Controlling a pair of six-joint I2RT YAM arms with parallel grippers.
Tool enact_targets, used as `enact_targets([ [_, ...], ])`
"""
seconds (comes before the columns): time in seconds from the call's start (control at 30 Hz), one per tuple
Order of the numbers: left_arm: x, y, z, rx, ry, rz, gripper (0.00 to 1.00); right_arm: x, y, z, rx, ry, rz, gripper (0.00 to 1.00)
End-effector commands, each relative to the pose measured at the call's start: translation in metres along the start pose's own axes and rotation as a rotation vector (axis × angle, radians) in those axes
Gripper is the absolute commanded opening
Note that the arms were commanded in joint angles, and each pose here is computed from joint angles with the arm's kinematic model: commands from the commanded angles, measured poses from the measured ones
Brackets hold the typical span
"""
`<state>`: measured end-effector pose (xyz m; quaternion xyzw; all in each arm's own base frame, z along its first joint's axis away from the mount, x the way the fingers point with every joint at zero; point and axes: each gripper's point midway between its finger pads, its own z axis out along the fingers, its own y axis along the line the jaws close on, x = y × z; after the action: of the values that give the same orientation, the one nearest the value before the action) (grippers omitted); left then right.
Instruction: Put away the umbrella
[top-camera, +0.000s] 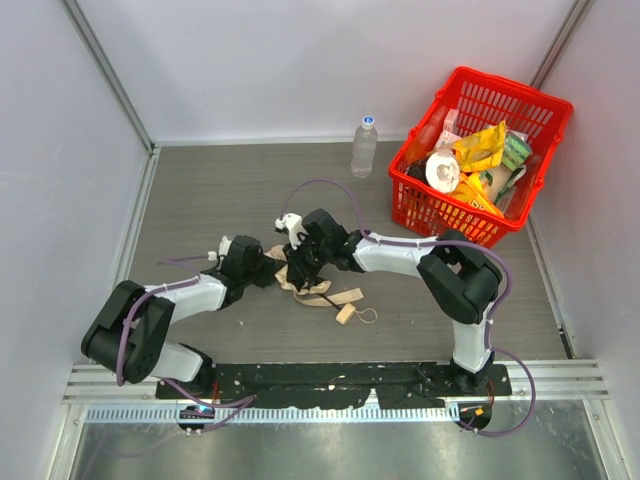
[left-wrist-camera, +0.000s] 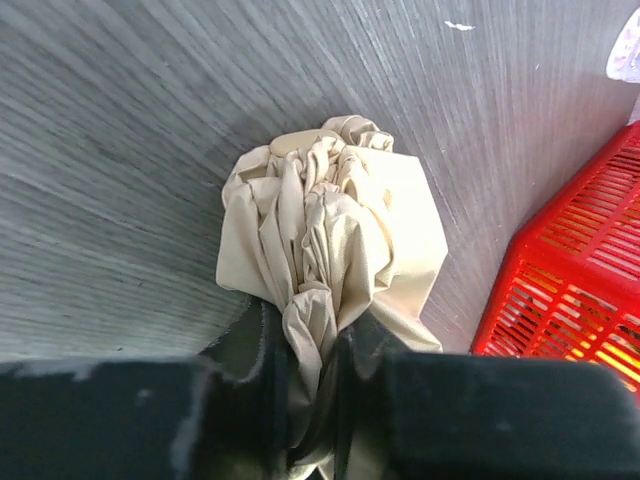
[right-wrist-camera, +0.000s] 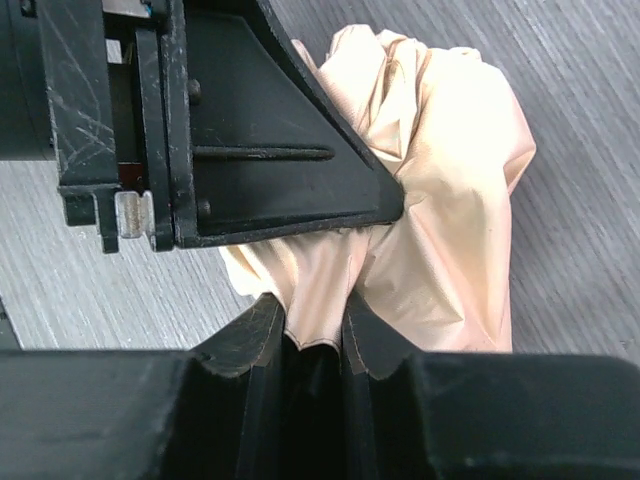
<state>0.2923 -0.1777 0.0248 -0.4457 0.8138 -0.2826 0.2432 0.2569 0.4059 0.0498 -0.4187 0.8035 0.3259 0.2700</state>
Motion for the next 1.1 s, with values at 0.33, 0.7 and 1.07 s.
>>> enact_targets([
  [0.33,0.023,0.082,-0.006,-0.264,0.1,0.015,0.0,0.059,-0.001,-0.004,0.371,0.179,-0.12,0.56],
  [0.7,0.033,0.082,-0.02,-0.305,0.164,-0.01,0.0,0.1,-0.059,0.004,0.707,0.433,-0.335,0.52],
  [1.07,0.028,0.059,-0.021,-0.189,0.141,-0.009,0.0,0.129,-0.043,-0.002,0.472,0.517,-0.221,0.01],
])
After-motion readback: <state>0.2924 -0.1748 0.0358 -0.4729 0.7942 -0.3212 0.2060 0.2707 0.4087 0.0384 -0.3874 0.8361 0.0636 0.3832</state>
